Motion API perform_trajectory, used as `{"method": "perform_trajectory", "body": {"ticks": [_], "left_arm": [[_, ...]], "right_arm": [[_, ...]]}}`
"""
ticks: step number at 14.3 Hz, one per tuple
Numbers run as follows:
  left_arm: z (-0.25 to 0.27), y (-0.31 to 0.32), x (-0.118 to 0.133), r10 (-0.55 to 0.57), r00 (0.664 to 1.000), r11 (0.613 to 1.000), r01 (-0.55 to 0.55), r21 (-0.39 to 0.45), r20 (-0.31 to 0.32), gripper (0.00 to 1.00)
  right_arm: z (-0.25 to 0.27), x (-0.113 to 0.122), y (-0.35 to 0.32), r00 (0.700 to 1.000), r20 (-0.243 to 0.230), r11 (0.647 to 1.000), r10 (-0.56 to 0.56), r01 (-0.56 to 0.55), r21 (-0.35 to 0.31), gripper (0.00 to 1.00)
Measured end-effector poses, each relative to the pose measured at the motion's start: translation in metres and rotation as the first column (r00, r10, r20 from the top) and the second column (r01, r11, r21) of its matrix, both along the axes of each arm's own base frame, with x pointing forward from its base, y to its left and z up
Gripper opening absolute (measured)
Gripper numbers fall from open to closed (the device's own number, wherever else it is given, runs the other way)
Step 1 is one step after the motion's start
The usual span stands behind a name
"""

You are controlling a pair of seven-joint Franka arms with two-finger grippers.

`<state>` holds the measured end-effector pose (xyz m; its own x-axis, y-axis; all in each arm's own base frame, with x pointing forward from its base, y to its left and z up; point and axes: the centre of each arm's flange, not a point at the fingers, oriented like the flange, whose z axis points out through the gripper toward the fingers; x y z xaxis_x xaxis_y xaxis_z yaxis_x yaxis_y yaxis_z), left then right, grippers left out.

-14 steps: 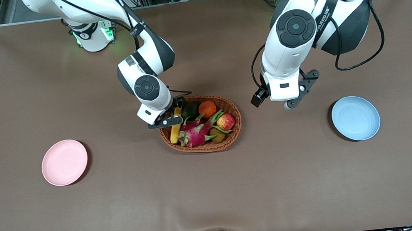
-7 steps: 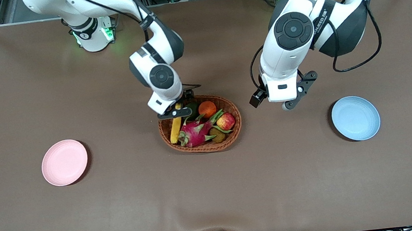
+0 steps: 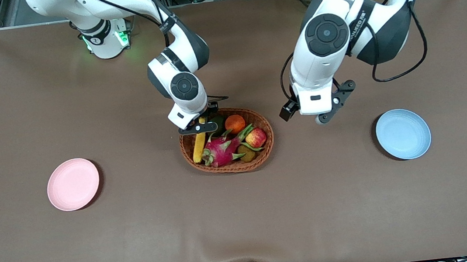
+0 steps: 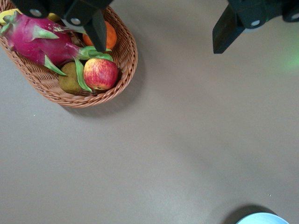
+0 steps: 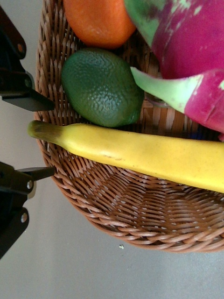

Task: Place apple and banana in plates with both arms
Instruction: 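Lower the right gripper and grasp the yellow banana in the basket, then lift the banana with the right gripper and carry it to the pink plate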

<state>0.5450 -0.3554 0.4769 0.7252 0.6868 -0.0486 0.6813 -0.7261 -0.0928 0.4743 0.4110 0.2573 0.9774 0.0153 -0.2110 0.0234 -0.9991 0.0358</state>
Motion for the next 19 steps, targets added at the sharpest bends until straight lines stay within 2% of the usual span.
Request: {"method": "perform_trajectory", "body": {"ticks": [5,7,10,15,19], "left_arm": [[-0.012,-0.006,0.0,-0.005,1.0,1.0,0.005,0.005,-0.015,1.0],[-0.016,-0.007,0.001,-0.006,1.0,1.0,0.006,0.004,-0.018,1.0],[-0.021,-0.013,0.001,-0.014,1.0,1.0,0.014,-0.003,-0.013,1.0],[-0.027,-0.015,0.004,-0.012,1.0,1.0,0.012,-0.012,-0.004,1.0],[-0.026,-0.017,0.008,0.016,1.0,1.0,-0.016,-0.027,0.017,1.0]], "right_arm": [[-0.013,-0.001,0.0,1.0,-0.007,1.0,0.0,0.0,-0.009,0.55],[-0.013,0.0,-0.001,1.0,-0.005,1.0,-0.002,0.002,-0.008,0.51],[-0.013,0.002,-0.002,1.0,-0.003,1.0,-0.006,0.006,-0.007,0.17],[-0.01,0.007,-0.005,1.0,0.002,1.0,-0.015,0.015,-0.005,0.17],[0.014,0.033,-0.024,0.998,0.011,0.998,-0.06,0.06,0.008,0.17]]}}
